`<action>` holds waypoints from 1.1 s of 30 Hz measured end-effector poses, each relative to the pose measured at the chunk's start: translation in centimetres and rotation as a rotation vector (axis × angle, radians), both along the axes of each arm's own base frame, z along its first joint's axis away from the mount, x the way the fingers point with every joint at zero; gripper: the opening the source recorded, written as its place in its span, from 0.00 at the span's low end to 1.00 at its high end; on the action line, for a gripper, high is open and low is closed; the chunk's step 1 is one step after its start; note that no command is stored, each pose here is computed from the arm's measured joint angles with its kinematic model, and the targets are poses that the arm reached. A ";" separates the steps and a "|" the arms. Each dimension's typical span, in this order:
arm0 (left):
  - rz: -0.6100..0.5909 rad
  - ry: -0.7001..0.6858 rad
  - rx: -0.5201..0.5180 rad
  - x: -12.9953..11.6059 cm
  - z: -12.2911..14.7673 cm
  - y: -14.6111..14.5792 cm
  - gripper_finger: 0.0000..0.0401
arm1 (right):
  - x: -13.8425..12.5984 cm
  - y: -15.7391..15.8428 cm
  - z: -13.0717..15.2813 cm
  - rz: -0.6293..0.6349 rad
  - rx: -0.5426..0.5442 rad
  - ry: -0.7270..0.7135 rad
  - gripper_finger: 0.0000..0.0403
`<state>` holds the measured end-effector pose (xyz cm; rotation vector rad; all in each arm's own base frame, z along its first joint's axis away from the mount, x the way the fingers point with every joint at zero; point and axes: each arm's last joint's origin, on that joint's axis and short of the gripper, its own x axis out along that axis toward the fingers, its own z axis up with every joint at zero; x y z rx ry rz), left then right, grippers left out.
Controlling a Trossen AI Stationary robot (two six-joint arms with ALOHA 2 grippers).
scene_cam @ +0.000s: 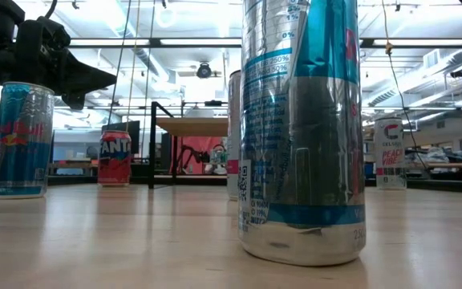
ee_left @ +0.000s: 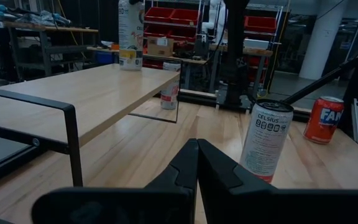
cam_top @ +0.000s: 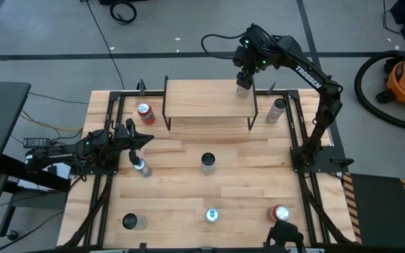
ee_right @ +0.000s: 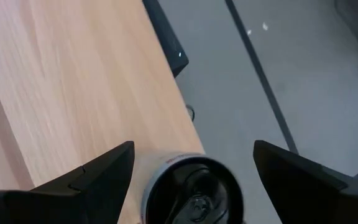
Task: Place canned beverage on shelf
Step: Put the top white yellow soda can on the shelf
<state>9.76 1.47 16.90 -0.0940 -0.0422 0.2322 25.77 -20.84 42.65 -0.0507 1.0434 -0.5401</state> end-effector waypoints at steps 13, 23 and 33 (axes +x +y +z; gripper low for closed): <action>0.000 0.002 0.000 0.0 0.0 0.0 0.03 | -3.0 5.2 4.8 -0.013 -0.017 -0.047 0.79; 0.000 0.002 -0.004 0.0 0.0 0.0 0.03 | -4.5 6.7 4.9 -0.102 0.133 -0.100 0.56; 0.000 0.001 -0.009 0.0 0.0 0.0 0.03 | -3.6 5.9 2.2 -0.203 0.176 -0.010 0.34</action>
